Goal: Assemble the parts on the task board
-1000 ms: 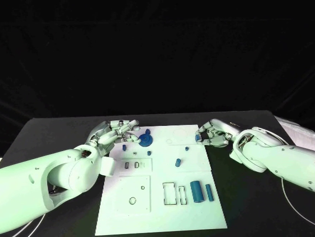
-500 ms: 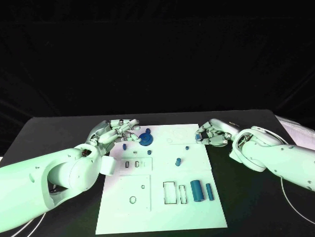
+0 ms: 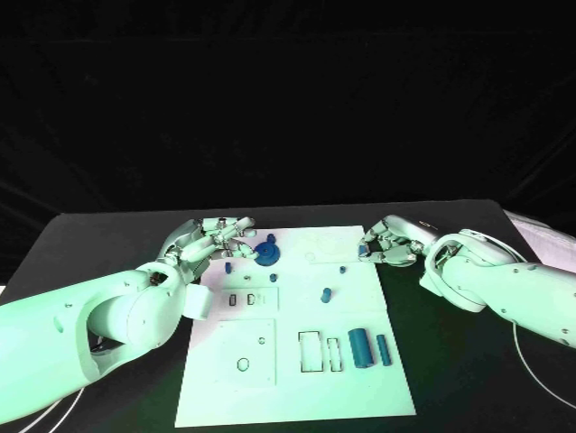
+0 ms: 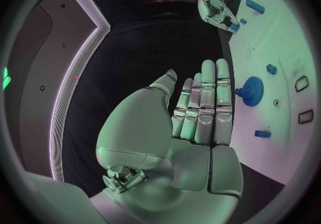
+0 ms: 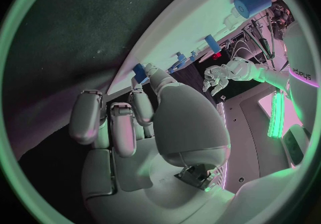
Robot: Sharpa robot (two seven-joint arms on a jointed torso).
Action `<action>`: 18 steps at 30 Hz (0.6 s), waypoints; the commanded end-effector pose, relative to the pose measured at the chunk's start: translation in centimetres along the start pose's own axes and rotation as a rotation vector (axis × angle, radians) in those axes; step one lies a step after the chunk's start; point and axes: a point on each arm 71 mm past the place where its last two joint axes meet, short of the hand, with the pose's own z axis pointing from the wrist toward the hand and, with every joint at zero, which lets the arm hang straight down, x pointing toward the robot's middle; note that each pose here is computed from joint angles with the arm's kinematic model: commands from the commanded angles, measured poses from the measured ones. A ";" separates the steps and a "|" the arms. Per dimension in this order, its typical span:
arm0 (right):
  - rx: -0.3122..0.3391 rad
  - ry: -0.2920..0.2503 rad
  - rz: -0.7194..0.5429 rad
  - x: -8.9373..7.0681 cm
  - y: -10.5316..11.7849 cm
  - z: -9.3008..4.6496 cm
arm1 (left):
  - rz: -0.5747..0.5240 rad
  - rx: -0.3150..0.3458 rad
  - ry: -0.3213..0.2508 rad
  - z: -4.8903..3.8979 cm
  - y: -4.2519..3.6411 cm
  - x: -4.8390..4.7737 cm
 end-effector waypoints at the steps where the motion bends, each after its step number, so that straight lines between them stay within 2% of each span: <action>1: 0.010 -0.030 0.006 0.1 0.2 0.0 | -0.009 0.009 0.022 -0.01 -0.09 0.23; 10: 0.013 -0.082 0.053 -0.5 1.8 0.2 | -0.009 0.007 0.021 -0.02 -0.08 0.22; 14: 0.000 -0.081 0.066 -0.8 3.7 0.4 | -0.008 0.007 0.019 -0.02 -0.08 0.14; 18: -0.019 -0.057 0.055 -0.7 6.4 0.7 | -0.009 0.007 0.014 0.01 -0.07 0.03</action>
